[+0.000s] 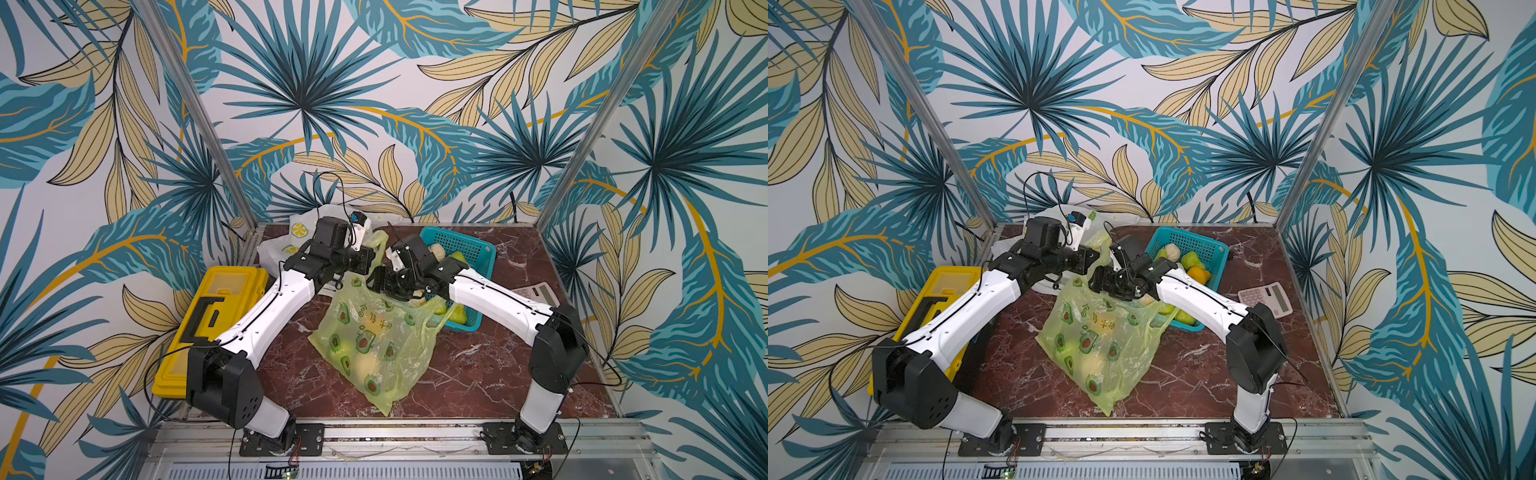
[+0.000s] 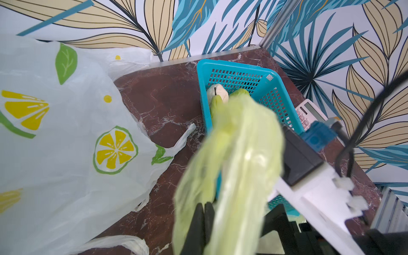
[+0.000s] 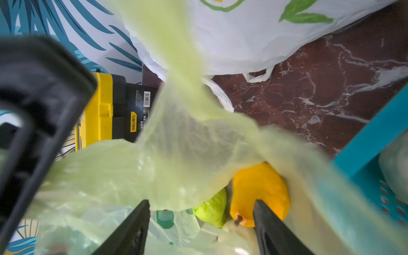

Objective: Place the pears into plastic bags & tie knots
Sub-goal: Place the pear in the plastic bag, then pick up the pear from the basket.

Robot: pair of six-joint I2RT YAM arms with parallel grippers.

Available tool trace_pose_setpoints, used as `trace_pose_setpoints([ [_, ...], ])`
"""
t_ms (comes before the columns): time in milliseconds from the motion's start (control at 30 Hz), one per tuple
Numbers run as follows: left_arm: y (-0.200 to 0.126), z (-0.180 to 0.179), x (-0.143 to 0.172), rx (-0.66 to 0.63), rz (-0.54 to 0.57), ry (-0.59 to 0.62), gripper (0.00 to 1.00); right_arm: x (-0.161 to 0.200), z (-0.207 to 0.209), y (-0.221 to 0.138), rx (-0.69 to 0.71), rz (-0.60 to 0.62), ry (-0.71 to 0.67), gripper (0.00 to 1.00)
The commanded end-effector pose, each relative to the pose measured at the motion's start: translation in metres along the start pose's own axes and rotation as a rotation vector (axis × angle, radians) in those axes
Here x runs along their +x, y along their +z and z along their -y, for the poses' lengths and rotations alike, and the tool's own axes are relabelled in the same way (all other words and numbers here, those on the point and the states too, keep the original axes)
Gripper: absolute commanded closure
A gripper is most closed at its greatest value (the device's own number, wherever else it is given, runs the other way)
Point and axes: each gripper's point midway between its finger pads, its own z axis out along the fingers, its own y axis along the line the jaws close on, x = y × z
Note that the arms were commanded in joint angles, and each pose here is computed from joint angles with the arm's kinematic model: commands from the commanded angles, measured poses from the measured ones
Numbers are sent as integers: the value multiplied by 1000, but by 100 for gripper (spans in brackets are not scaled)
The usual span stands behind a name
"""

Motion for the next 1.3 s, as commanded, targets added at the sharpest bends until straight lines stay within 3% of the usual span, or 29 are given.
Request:
trace_pose_setpoints([
  [0,-14,-6,-8,-19,50,-5,94,-17,4,-35,49,36,-76,24],
  [233,-26,-17,4,-67,57,-23,94,-84,134,-104,335,226,58,25],
  [400,-34,-13,5,-58,68,-25,94,-103,233,-124,721,217,81,23],
  [567,-31,-10,9,-45,56,-33,94,-112,276,-113,888,158,82,20],
  [867,-24,-12,13,-57,39,-38,94,-118,260,-56,668,128,147,25],
  [1067,-21,-13,15,-62,32,-39,94,-104,283,-14,642,40,181,25],
  [1200,-23,-12,15,-59,35,-40,94,-102,298,-4,688,1,180,26],
  [1267,-25,-11,13,-57,40,-41,94,-105,294,-8,690,2,167,36],
])
